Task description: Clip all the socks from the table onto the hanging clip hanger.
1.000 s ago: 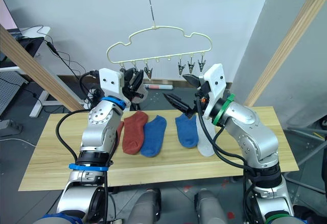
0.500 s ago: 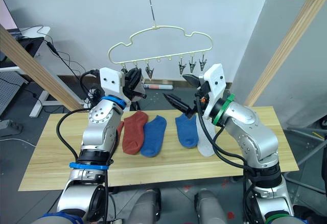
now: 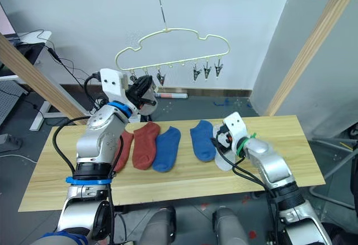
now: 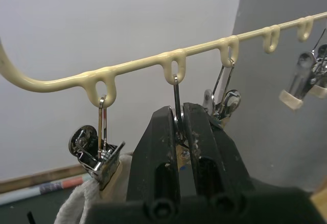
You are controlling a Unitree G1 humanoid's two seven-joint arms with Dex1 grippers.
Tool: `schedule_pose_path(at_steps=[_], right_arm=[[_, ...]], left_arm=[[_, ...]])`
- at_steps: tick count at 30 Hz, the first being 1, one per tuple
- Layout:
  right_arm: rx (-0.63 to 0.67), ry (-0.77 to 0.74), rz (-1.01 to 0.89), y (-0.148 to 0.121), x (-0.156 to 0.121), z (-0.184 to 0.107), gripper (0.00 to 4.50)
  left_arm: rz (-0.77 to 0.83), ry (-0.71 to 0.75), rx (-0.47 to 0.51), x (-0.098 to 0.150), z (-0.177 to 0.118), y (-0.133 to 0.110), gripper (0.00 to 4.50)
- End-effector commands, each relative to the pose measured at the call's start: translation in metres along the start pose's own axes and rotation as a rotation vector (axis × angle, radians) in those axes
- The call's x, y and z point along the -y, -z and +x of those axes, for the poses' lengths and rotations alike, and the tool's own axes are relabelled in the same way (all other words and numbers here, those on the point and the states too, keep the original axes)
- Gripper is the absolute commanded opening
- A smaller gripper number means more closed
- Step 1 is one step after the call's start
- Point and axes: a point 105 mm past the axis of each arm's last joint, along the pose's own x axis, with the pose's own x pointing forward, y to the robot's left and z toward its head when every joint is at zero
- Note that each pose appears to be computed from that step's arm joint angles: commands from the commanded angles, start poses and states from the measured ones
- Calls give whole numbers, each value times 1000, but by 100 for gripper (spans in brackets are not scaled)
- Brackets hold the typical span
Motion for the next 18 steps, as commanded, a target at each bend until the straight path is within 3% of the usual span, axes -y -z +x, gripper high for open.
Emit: schedule_pose_path(at_steps=[1,7,8,10,18], right_arm=[[12,61,-58,-4,12,14,450],[-65,40,23,26,5,34,450],[-74,30,45,30,3,36,431],[-92,16,71,39,-1,37,389],[-107,5,16,60,5,22,114]], left_arm=[[-12,4,18,-2,-7,-10,0],[-12,-6,13,1,-11,-8,0],[-15,-7,12,2,-11,-7,0],[-19,-7,11,2,-12,-7,0],[-31,-15,-3,-1,-16,-6,0]])
